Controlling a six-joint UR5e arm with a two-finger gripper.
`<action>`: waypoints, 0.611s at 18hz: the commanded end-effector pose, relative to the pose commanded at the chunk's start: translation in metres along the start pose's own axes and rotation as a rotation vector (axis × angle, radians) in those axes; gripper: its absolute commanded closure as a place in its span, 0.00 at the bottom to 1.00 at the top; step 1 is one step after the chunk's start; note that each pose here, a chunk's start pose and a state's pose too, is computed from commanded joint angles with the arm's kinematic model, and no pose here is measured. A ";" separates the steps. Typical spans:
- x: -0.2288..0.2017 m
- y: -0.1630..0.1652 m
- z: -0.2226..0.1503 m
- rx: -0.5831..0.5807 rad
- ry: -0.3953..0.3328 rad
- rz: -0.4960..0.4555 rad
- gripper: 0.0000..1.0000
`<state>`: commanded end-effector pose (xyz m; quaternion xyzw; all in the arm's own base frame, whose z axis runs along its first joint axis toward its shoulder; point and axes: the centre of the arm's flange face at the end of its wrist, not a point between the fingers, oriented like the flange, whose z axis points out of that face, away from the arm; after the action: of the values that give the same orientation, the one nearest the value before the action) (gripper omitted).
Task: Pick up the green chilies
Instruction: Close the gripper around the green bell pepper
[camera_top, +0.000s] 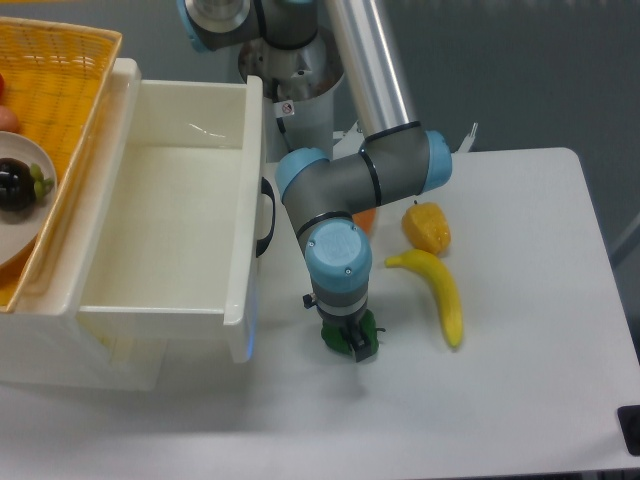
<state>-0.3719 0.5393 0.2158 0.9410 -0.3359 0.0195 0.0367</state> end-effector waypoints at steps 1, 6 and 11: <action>0.000 0.000 0.000 0.000 0.000 0.003 0.00; 0.000 0.003 0.004 -0.002 0.008 0.007 0.00; 0.003 0.003 0.010 -0.007 0.012 0.007 0.00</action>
<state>-0.3716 0.5341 0.2061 0.9396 -0.3390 0.0241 0.0418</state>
